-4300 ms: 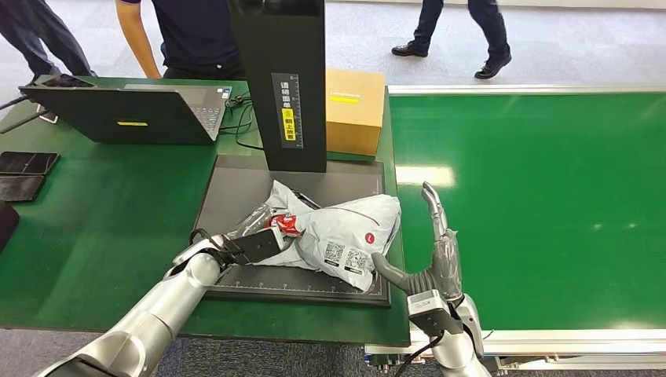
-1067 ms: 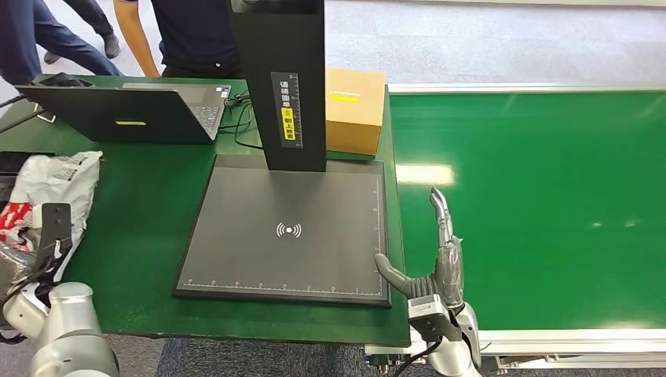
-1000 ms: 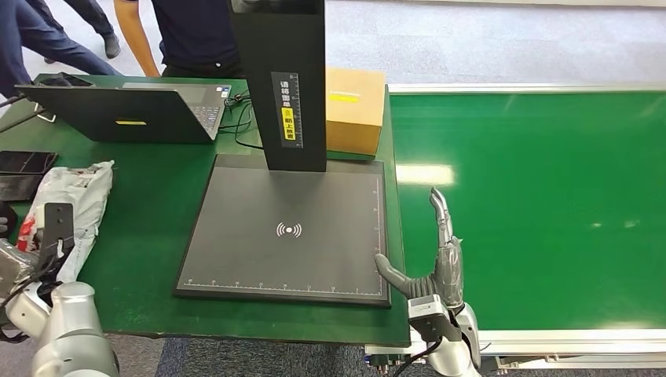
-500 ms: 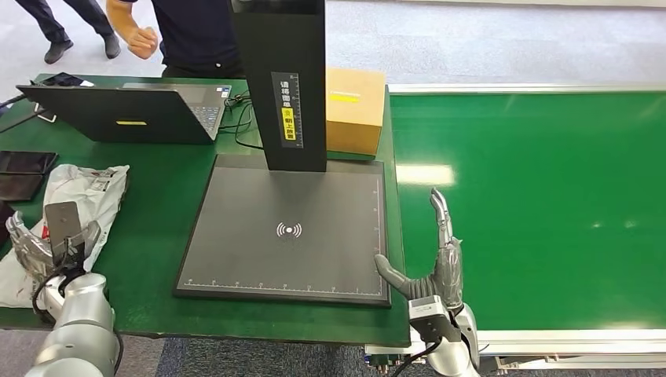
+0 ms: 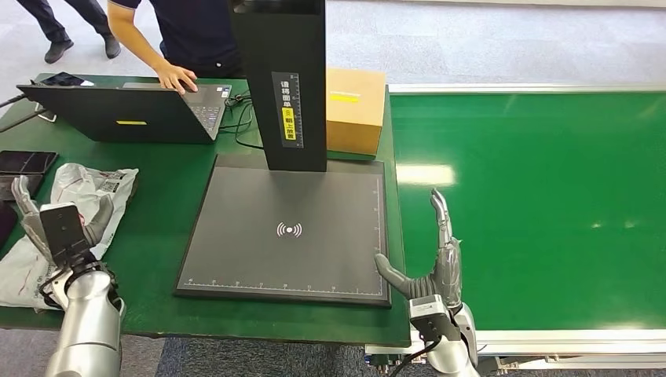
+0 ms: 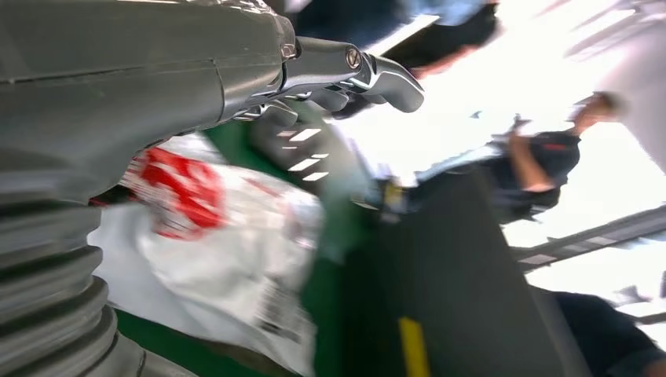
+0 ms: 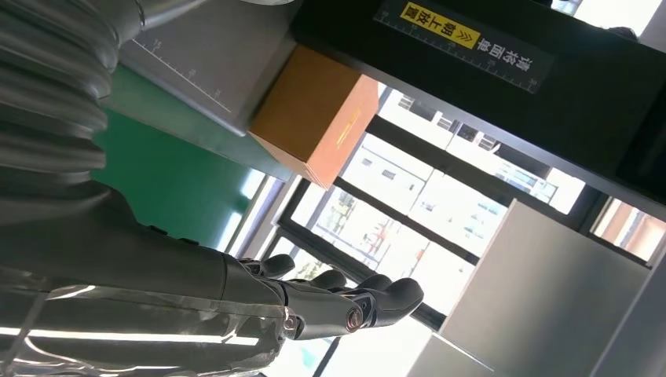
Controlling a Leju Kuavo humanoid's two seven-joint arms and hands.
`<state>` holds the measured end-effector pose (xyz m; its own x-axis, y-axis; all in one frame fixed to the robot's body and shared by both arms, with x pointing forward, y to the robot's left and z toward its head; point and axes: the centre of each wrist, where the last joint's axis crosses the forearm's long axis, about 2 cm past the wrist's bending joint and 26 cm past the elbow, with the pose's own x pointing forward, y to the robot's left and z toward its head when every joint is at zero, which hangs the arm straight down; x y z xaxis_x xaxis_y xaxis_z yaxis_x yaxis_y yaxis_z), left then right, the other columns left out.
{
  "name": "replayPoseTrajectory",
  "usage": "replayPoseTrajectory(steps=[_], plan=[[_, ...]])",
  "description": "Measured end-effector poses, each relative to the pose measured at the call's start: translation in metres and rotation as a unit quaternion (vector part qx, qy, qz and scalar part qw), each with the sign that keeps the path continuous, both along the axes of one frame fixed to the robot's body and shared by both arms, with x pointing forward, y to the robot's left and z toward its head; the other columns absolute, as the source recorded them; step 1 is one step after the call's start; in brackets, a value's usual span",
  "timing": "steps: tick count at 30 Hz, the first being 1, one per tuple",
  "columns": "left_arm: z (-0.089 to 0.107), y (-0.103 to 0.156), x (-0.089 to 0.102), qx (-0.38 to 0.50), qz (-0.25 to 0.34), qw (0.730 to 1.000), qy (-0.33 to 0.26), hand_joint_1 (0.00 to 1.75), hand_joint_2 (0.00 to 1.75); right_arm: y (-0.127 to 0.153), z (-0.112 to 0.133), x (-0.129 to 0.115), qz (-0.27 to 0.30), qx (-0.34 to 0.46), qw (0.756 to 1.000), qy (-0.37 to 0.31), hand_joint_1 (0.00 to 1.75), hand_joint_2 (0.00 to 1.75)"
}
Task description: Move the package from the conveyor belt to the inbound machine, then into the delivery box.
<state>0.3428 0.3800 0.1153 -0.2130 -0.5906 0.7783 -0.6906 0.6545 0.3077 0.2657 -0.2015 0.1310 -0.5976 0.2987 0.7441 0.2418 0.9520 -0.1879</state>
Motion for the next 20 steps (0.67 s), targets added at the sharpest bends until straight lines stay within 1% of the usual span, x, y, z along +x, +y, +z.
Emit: replayPoseTrajectory(steps=[5, 9, 13, 17, 20], plan=[[0.019, -0.032, -0.007, 0.028, -0.079, 0.996, -0.042, 0.00, 1.75, 0.000, 0.000, 0.000, 0.002, 0.000, 1.000, 0.001, 0.00, 1.75], [0.027, -0.057, -0.016, 0.029, -0.152, 0.987, -0.049, 0.00, 1.75, 0.000, 0.000, 0.000, 0.009, -0.003, 1.000, 0.003, 0.00, 1.75], [0.030, -0.079, -0.023, 0.035, -0.224, 0.973, -0.039, 0.00, 1.75, 0.001, 0.000, 0.000, 0.014, -0.005, 1.000, 0.005, 0.00, 1.75], [0.030, -0.100, -0.028, 0.047, -0.271, 0.961, -0.032, 0.00, 1.75, 0.001, 0.000, 0.001, 0.020, -0.007, 1.000, 0.006, 0.00, 1.75], [0.028, -0.112, -0.032, 0.053, -0.295, 0.953, -0.031, 0.00, 1.75, 0.001, 0.001, 0.001, 0.022, -0.008, 1.000, 0.006, 0.00, 1.75]])
